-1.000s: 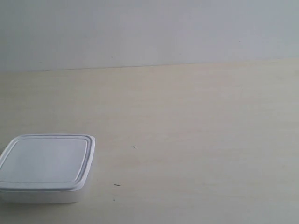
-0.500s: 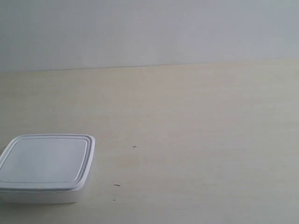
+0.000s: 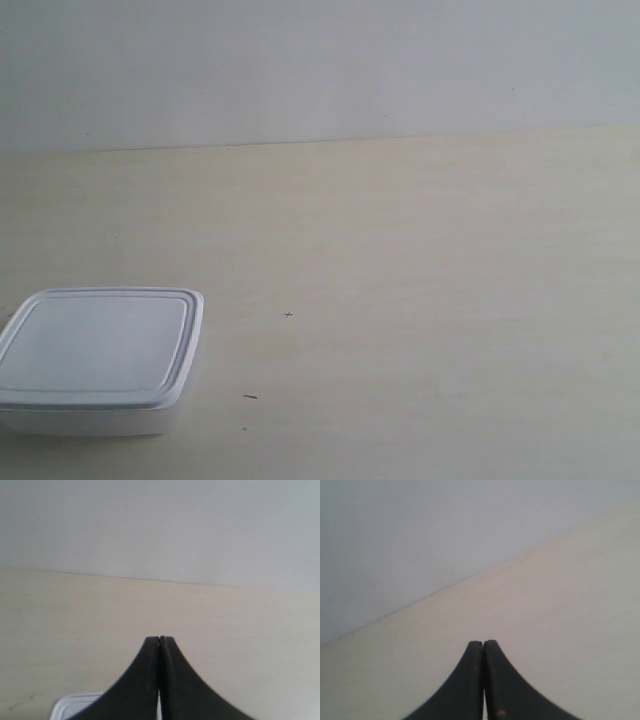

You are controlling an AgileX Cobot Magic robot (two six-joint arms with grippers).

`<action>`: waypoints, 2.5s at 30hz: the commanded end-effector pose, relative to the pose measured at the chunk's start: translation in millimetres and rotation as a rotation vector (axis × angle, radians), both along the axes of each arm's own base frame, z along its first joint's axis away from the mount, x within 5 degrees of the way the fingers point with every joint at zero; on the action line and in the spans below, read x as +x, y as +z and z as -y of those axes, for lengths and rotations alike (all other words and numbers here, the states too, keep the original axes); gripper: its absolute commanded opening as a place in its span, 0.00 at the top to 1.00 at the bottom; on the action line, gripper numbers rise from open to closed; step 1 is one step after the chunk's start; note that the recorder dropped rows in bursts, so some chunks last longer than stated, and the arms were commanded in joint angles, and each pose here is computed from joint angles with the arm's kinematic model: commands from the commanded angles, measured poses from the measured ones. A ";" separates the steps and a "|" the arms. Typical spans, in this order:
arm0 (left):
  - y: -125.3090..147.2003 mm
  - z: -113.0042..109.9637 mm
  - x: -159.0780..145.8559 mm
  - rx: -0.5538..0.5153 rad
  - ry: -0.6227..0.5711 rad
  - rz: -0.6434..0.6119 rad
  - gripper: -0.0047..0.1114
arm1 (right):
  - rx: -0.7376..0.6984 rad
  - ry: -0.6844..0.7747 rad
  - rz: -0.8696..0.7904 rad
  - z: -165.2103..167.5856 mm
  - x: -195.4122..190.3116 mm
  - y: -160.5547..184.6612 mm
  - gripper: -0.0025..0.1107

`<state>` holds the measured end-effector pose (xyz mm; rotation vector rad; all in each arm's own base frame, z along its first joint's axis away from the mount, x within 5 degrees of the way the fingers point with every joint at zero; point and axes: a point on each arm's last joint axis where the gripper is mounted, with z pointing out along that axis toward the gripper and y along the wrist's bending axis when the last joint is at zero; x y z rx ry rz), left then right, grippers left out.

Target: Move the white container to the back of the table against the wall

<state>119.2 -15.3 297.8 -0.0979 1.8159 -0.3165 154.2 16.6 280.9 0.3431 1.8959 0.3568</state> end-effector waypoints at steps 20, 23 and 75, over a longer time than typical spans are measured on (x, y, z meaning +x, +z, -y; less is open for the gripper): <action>-37.6 29.0 9.0 -0.075 -0.264 -0.429 0.96 | -0.027 0.448 -0.128 -85.1 17.8 -38.2 0.98; -45.0 30.4 15.0 -0.083 -0.270 -0.491 0.96 | 0.049 0.430 -0.112 -86.5 18.7 -35.1 0.98; -114.6 15.7 43.0 0.165 -0.205 -0.992 0.96 | -0.022 1.267 -0.448 -274.1 31.7 -133.9 0.98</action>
